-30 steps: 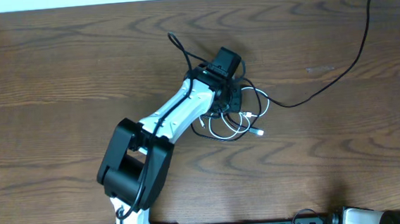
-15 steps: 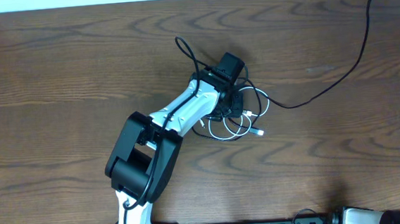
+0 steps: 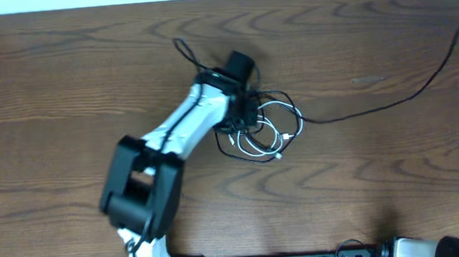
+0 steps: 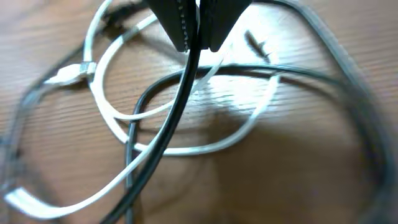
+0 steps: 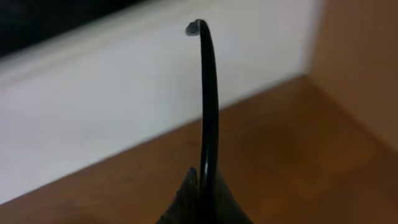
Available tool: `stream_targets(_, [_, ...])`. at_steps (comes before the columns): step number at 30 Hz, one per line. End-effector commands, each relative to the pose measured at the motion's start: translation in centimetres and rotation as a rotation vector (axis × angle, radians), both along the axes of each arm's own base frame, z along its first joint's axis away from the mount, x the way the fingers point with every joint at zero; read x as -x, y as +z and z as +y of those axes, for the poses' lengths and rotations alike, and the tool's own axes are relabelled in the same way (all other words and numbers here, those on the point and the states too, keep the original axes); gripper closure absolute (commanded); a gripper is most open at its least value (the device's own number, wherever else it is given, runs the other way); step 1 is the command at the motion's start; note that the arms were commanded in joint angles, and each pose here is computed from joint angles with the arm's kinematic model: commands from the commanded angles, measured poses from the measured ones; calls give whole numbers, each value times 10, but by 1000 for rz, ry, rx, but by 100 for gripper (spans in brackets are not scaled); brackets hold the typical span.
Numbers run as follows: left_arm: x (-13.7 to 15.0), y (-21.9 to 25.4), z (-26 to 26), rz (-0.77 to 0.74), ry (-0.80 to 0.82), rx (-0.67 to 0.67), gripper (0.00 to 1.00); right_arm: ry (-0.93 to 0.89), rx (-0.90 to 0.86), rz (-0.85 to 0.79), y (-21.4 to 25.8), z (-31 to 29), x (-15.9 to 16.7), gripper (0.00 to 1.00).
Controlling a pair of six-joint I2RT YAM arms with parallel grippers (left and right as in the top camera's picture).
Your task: Untangle cables
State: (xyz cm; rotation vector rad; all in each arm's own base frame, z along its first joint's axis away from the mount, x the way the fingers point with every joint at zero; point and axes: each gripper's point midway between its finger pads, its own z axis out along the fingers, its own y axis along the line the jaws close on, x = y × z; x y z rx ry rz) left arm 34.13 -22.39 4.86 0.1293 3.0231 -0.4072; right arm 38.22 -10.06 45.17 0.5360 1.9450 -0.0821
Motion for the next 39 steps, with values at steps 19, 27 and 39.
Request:
stream_targets(19, [28,78,-44,12,-175,380,92,438,-333,656,-173,80,-1,30])
stream_targets(27, [26,58,-13,-8,-159,181,92,586,-341,883,-217,118,14,21])
stream_targets(39, [22,45,23,-31,-115,-29,92,249,-389,1113,-262,116,42,13])
